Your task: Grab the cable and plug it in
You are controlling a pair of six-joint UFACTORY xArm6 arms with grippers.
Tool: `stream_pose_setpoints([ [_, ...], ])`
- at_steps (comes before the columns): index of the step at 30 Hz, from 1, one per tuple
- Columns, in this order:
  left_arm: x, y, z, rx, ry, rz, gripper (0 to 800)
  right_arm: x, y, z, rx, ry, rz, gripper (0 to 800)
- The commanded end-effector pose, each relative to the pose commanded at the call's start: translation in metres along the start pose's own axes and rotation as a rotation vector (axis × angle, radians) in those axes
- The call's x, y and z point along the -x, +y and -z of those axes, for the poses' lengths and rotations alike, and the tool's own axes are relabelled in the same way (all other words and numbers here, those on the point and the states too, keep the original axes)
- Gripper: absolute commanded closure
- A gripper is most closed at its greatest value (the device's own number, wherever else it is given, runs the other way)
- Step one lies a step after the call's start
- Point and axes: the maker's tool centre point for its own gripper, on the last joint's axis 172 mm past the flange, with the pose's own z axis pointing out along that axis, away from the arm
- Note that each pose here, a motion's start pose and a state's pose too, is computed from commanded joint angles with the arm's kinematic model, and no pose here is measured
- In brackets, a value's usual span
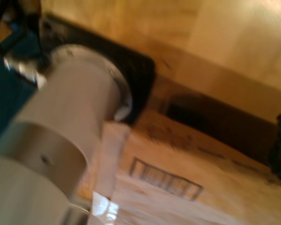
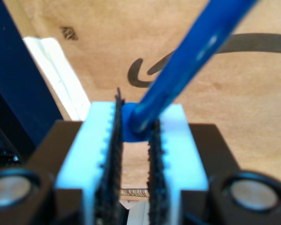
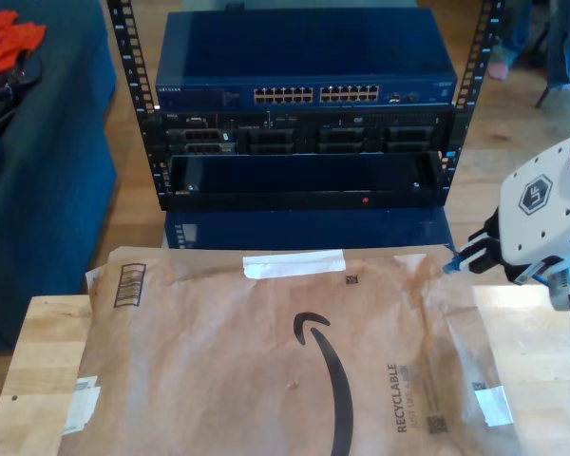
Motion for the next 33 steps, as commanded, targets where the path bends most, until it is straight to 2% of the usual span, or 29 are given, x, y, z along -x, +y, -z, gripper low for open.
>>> stream_pose_setpoints([
  [2,-0.003,-0.014,-0.006,0.026,-0.022,-0.048,0,-0.002,0.005,-0.005,0.012,0.003,-0.003,798],
  [5,0.0,-0.033,-0.025,0.052,-0.077,-0.066,0,-0.003,0.006,-0.007,0.017,0.004,-0.006,798],
  [6,0.003,-0.039,-0.029,0.055,-0.076,-0.089,0,-0.003,0.006,-0.007,0.017,0.004,-0.006,798],
  [11,0.022,-0.07,-0.068,-0.023,-0.093,-0.142,0,-0.005,0.007,-0.008,0.019,0.005,-0.007,798],
  [16,0.035,-0.075,-0.085,-0.033,-0.122,-0.142,0,-0.005,0.011,-0.007,0.011,0.002,-0.005,798],
  [24,0.039,-0.083,-0.103,-0.006,-0.156,-0.137,0,-0.006,0.015,-0.009,0.009,0.0,-0.009,798],
  [30,0.021,-0.075,-0.127,0.003,-0.088,-0.144,0,-0.009,0.017,-0.012,0.016,0.002,-0.012,798],
  [33,0.023,-0.075,-0.143,0.001,-0.088,-0.146,0,-0.008,0.018,-0.012,0.017,0.002,-0.011,798],
])
